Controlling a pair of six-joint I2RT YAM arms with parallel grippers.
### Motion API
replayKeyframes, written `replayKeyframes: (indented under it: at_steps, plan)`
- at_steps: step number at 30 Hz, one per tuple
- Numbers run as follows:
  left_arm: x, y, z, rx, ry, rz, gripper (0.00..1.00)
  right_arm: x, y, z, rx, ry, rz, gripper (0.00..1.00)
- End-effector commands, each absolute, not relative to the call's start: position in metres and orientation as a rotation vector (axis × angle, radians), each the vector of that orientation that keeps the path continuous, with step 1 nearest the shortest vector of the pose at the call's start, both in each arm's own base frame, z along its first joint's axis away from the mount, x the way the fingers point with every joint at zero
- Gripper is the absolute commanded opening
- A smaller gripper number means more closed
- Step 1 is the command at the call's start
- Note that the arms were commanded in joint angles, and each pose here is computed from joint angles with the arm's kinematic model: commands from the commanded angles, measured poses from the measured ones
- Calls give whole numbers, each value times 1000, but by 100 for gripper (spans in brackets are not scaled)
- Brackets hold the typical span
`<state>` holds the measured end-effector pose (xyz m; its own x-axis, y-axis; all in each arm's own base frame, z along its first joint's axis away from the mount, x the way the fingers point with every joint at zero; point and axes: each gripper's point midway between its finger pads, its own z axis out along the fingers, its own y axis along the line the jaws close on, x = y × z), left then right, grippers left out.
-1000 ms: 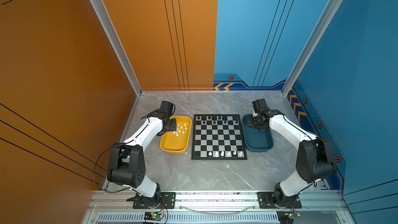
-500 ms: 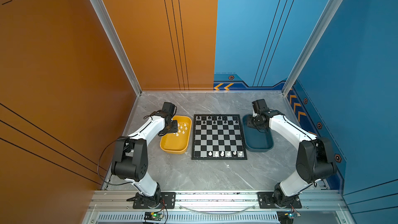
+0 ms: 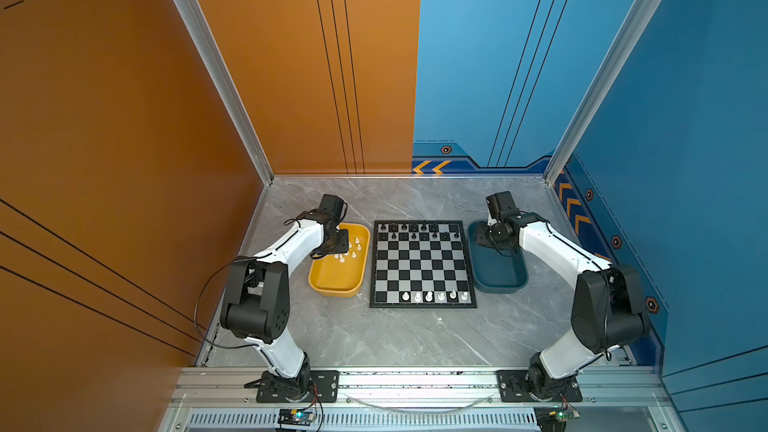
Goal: Set up the chess pieces on the board
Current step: 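Close the left gripper on a white pawn in the yellow tray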
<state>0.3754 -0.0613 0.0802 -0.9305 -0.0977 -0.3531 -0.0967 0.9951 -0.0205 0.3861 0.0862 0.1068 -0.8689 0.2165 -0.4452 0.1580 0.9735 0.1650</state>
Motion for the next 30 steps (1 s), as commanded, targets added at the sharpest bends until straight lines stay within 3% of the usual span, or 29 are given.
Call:
replayKeyframes:
  at_steps: [1, 30]
  plan:
    - [377, -73, 75, -117, 2807, -45, 47, 386, 92, 109, 268, 2637, 201, 35]
    - [375, -80, 50, -114, 2877, -29, 31, 385, 91, 103, 266, 2653, 190, 35]
